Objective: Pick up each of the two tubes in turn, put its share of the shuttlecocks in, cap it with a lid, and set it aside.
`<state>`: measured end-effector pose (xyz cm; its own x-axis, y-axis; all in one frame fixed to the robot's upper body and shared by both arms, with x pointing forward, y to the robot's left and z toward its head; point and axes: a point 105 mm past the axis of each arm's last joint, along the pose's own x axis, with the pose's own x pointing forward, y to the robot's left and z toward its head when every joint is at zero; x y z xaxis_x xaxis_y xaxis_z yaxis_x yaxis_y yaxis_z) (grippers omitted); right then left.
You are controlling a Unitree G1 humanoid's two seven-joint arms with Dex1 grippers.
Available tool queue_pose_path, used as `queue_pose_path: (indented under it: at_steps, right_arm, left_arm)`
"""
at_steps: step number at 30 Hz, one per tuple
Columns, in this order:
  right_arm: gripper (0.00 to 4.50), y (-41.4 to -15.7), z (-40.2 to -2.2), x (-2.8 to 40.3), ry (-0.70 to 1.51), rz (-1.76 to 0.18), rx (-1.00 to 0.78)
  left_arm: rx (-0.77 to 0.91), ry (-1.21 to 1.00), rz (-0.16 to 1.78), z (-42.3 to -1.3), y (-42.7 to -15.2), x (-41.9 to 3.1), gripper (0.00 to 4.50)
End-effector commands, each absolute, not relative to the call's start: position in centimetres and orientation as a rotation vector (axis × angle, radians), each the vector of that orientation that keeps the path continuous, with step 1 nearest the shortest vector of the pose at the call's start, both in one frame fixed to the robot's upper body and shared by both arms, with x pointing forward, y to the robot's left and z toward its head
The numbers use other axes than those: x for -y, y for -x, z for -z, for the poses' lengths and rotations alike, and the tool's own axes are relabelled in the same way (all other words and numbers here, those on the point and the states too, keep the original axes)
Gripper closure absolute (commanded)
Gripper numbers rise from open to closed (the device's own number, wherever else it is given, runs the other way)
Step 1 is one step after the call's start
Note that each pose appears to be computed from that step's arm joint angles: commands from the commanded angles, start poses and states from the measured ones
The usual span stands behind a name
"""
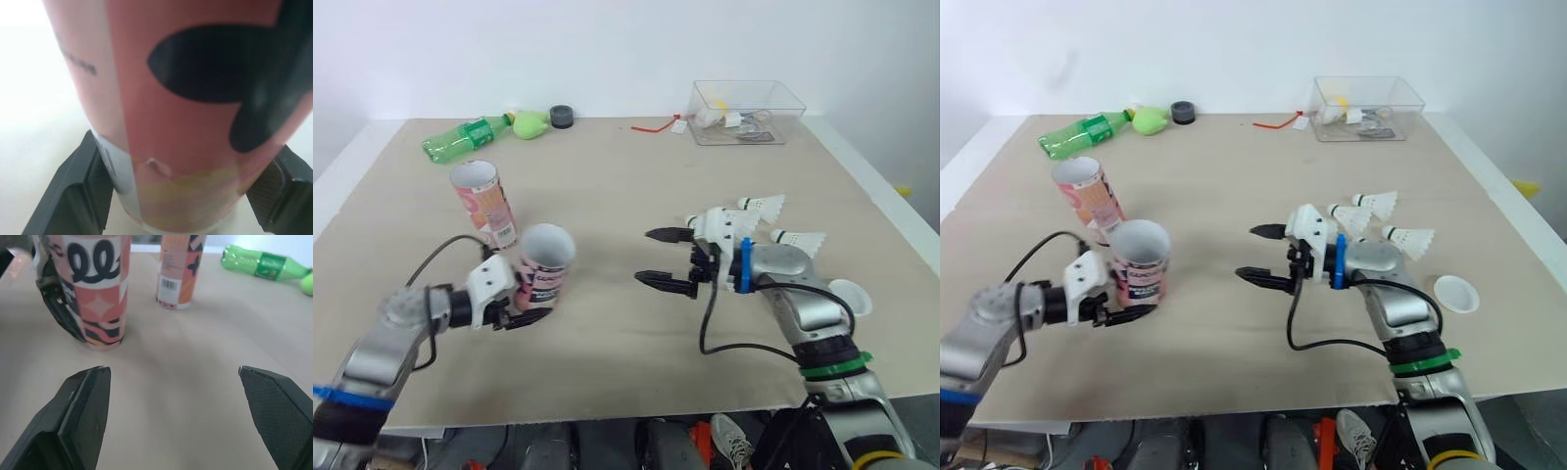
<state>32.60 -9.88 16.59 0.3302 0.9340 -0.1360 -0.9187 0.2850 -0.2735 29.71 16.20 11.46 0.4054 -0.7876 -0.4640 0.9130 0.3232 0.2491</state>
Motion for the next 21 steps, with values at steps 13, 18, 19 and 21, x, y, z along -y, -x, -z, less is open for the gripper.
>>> queue_pose_path:
  at_steps: [13, 18, 19, 21]
  right_arm:
    - [0.00, -31.7, -17.5, 11.4, 0.328, -1.137, 0.095]
    - [0.00, -31.7, -17.4, 12.1, 0.330, -1.106, 0.085]
    - [0.00, -31.8, -17.4, 12.3, 0.330, -1.097, 0.082]
    - [0.00, -31.8, -17.4, 12.7, 0.326, -1.079, 0.079]
  left_arm:
    - [-0.404, -0.694, 1.488, -12.8, -32.5, -11.7, 1.50]
    - [-0.423, -0.721, 1.531, -13.0, -32.8, -10.6, 1.50]
    - [-0.426, -0.725, 1.532, -13.0, -32.8, -10.5, 1.50]
    - [-0.428, -0.732, 1.533, -13.1, -33.0, -10.4, 1.50]
